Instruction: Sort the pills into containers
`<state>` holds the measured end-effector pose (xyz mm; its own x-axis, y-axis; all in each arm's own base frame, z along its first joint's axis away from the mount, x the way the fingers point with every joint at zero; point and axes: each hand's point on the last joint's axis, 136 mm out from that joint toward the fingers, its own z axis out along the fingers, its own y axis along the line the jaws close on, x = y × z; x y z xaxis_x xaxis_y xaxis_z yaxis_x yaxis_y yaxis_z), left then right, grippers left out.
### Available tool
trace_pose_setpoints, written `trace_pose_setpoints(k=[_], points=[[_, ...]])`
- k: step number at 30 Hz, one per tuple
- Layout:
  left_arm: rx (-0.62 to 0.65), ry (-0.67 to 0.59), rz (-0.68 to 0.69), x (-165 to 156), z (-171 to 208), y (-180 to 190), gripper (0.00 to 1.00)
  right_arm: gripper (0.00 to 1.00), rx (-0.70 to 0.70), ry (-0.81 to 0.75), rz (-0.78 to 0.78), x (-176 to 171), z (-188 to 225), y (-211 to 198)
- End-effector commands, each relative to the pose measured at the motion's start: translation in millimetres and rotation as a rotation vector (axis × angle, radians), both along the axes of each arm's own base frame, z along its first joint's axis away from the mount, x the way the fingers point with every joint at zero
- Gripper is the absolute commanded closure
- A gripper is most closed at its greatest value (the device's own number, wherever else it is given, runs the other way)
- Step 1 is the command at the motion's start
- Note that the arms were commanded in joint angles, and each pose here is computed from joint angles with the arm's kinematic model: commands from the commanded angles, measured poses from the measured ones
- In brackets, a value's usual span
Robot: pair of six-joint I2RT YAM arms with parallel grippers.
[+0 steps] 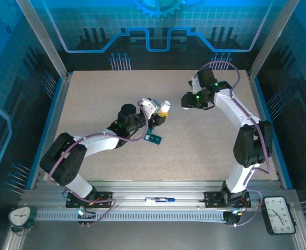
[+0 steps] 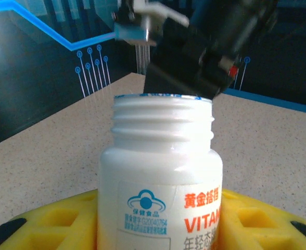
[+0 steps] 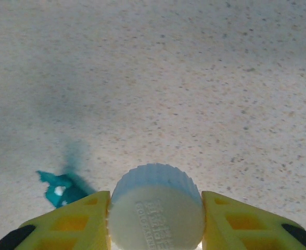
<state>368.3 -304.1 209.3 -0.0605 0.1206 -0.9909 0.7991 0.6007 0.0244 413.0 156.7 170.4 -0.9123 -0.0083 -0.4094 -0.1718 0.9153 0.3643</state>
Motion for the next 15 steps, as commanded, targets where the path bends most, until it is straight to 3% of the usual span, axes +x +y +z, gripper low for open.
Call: trace_pose_setpoints(k=[1, 15], points=[[-0.014, -0.062, -0.038, 6.3, 12.4, -8.3, 1.0, 0.58, 0.079, -0.027, 0.08, -14.0, 38.9, 10.4], [0.02, -0.082, -0.083, 24.4, -17.6, -28.4, 1.0, 0.58, 0.171, 0.004, 0.269, -32.5, 62.0, 32.5]])
